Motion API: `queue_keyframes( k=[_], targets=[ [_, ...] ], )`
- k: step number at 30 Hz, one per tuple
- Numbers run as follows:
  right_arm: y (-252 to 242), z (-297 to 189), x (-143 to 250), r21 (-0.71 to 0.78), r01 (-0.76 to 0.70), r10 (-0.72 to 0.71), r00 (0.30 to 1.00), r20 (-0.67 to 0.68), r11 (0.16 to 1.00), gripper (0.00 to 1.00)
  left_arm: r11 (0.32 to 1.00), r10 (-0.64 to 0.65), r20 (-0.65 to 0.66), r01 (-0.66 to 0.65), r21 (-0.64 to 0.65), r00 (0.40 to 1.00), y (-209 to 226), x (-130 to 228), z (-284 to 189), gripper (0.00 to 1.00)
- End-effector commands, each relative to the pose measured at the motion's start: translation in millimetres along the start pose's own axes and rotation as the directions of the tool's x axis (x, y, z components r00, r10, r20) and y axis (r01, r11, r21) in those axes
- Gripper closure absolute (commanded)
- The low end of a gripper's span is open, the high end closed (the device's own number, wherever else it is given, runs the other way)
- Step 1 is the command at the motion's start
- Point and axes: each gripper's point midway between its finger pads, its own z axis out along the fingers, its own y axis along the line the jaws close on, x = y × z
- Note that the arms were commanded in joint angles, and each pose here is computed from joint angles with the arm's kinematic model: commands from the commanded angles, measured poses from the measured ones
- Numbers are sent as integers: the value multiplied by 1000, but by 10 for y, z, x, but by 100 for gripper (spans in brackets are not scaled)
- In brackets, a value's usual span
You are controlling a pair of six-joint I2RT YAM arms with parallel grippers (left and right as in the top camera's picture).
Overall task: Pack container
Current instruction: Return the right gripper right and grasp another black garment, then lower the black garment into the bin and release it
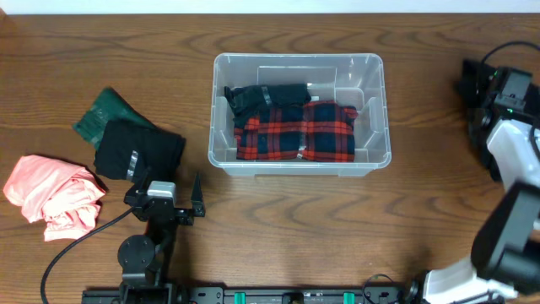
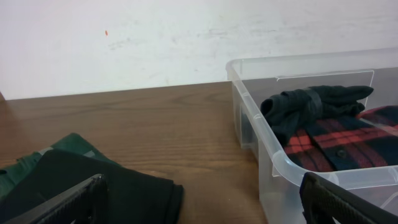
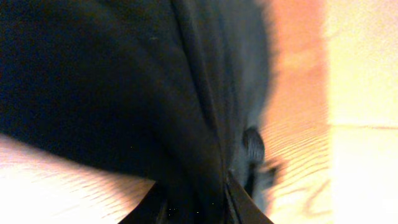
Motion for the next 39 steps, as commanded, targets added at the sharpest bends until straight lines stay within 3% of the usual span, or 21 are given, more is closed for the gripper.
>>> queue_keyframes(
  k=[1,7,11,15,19,22,26,32,35,39],
  targets=[
    [-80,-752,-498,15,-13,9,976,218,1000,99,1000,16,-45,-16,11,999,-22,156,10,2],
    [222,-1906,-901,-13,84,-67,868,491,996,99,1000,16,-45,-16,11,999,-21,156,10,2],
    [657,-2661,-1004,-46,215,-133,746,652,976,99,1000,16,-45,-16,11,999,-21,155,10,2],
    [1149,-3125,-978,-74,350,-183,647,741,934,99,1000,16,-45,-16,11,999,-21,155,10,2],
    [1762,-3442,-872,-112,530,-232,540,809,841,99,1000,16,-45,-16,11,999,-21,156,10,2],
    [2167,-3472,-772,-156,622,-249,513,822,767,99,1000,16,-45,-16,11,999,-22,156,10,2],
    [2625,-3269,-555,-219,718,-314,529,788,660,99,1000,16,-45,-16,11,999,-22,156,10,2],
    [3099,-2980,-42,-339,828,-434,532,727,446,99,1000,16,-45,-16,11,999,-21,156,10,2],
    [3102,-2932,56,-356,833,-462,536,707,423,99,1000,16,-45,-16,11,999,-22,156,10,2],
    [3026,-2863,8,-334,823,-478,546,688,460,99,1000,16,-45,-16,11,999,-21,155,10,2]
  ],
)
